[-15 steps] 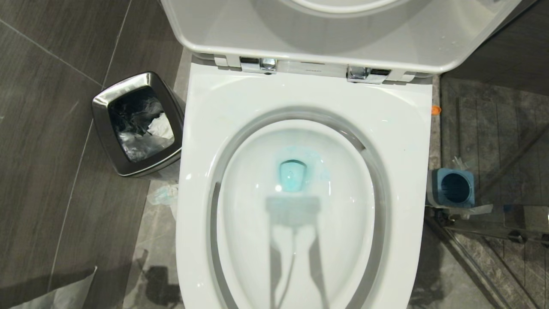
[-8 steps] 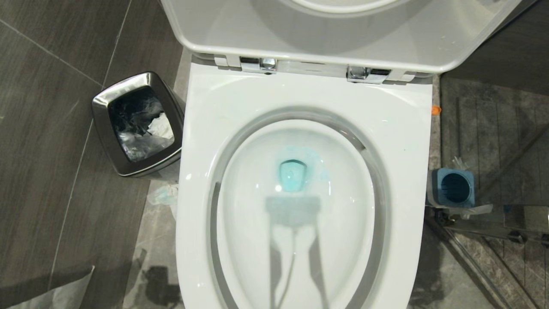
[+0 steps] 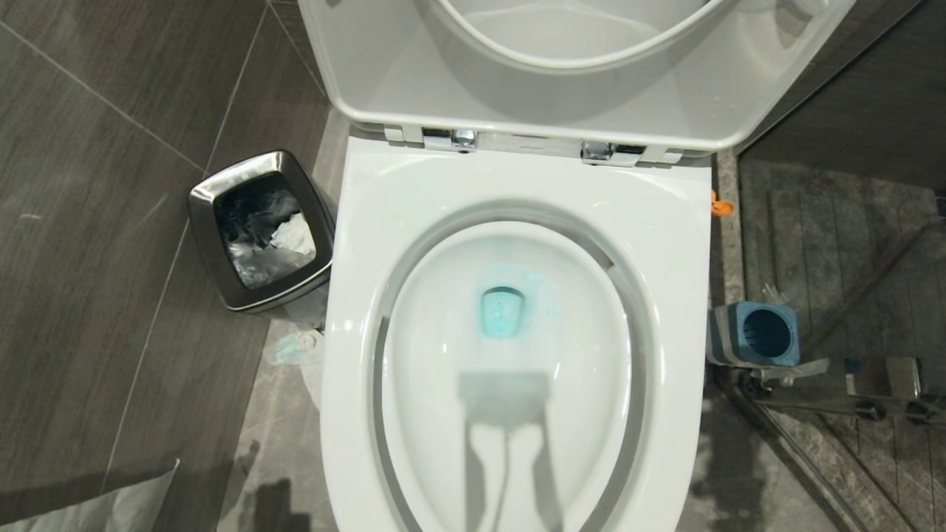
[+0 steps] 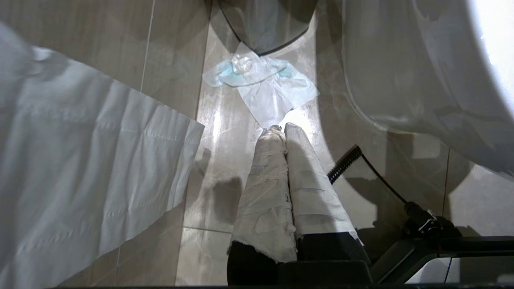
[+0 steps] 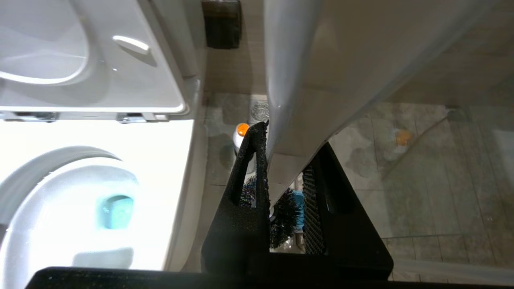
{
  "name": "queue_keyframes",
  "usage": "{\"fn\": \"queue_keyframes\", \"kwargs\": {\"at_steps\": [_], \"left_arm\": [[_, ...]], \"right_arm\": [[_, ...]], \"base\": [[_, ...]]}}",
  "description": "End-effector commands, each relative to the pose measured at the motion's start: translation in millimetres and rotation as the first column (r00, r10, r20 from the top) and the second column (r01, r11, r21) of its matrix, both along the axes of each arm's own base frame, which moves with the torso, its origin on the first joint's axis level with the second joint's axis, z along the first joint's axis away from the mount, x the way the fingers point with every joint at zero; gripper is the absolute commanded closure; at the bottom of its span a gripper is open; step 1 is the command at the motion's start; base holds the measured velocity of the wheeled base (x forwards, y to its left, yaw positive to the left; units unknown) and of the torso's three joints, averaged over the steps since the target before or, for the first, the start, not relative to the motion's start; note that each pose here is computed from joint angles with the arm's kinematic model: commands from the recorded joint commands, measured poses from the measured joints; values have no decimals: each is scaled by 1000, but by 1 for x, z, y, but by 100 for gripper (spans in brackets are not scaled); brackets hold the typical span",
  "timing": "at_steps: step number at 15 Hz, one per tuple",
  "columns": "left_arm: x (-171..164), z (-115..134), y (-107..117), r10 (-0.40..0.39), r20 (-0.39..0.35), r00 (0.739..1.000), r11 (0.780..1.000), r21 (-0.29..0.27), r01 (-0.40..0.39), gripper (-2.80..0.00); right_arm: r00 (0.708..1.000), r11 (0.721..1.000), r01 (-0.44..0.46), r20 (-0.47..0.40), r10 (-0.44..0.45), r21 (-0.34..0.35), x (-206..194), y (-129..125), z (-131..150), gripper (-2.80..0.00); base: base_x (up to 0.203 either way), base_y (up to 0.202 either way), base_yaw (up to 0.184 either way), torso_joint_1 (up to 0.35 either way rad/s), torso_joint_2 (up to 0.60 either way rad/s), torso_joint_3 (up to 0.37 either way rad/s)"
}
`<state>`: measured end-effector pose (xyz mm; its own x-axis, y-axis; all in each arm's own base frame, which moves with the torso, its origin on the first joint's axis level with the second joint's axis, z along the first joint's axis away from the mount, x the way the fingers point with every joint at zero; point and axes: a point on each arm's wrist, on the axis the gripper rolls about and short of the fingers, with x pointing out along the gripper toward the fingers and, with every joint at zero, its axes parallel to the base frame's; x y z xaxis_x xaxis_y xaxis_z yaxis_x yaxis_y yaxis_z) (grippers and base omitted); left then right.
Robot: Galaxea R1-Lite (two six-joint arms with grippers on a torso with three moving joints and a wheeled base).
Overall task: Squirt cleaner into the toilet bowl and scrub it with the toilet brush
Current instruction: Scrub the toilet bowl
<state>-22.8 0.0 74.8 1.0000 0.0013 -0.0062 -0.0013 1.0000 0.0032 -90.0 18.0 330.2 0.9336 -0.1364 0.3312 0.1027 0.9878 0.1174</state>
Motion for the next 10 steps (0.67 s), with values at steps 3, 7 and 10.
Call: {"fn": "queue_keyframes", "kwargs": {"at_steps": [3, 7, 10], "left_arm": [[0, 0, 0, 0, 0, 1000, 1000, 0, 0, 0], [0, 0, 0, 0, 0, 1000, 1000, 0, 0, 0], [0, 0, 0, 0, 0, 1000, 1000, 1, 0, 0]], "right_arm": [[997, 997, -74, -24, 74, -23, 4, 1, -1, 0], [994, 997, -73, -88, 71, -10, 23, -1, -1, 0], [989, 998, -68, -132, 66, -8, 35, -3, -4, 0]], "base": [[0, 0, 0, 1, -3, 202], [0, 0, 0, 0, 1, 204], [0, 0, 0, -2, 4, 200]]}}
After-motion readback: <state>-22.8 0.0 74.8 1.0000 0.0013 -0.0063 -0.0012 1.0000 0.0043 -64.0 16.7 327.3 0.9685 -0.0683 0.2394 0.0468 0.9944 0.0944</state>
